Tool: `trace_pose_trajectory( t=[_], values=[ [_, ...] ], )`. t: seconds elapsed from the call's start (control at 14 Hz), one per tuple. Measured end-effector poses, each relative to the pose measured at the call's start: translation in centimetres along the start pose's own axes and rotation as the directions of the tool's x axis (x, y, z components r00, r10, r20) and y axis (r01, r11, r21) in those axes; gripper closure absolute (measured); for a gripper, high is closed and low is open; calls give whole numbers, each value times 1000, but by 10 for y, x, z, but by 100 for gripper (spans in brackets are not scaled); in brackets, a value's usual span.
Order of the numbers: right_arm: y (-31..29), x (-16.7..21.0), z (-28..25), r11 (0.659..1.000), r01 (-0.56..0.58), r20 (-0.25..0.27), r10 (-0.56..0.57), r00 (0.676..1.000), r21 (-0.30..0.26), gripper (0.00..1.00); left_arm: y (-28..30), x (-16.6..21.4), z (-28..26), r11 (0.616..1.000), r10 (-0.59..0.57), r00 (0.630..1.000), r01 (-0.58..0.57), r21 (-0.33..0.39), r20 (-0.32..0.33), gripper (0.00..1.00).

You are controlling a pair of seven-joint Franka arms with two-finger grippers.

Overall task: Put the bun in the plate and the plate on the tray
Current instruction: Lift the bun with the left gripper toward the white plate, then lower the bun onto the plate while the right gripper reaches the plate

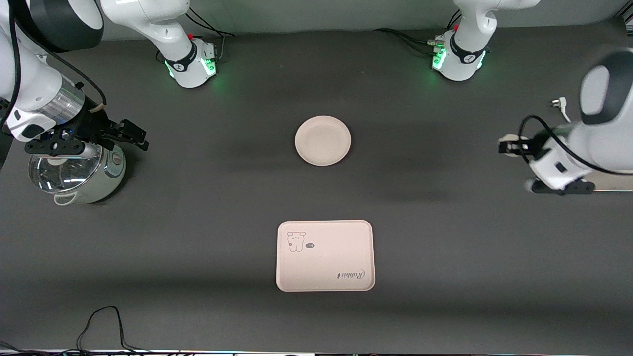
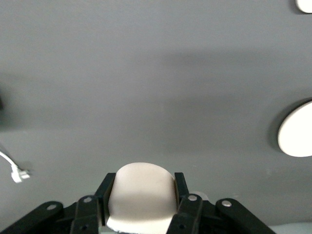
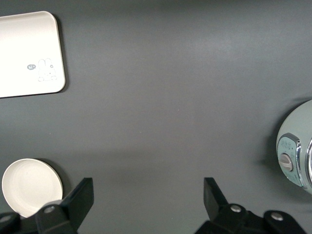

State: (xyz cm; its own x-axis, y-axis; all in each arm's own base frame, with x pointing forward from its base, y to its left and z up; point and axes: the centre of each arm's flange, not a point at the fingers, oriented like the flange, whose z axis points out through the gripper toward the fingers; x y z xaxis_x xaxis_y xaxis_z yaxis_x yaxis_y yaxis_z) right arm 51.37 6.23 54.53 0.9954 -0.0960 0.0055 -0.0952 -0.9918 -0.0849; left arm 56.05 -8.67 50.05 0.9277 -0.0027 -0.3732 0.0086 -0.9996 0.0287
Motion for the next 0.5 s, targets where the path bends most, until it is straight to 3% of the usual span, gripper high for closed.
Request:
trace_pose_trajectory(
  t=[0.21,0.5],
  values=[
    [-2,-1,1,1000,4,4,-4,1000,0,0,99,-32,7,998,-67,998,67,-12,-6,46],
    [-22,-8,7,999,29,27,-30,999,34,0,234,-60,51,987,-162,983,159,-39,-91,46]
  ],
)
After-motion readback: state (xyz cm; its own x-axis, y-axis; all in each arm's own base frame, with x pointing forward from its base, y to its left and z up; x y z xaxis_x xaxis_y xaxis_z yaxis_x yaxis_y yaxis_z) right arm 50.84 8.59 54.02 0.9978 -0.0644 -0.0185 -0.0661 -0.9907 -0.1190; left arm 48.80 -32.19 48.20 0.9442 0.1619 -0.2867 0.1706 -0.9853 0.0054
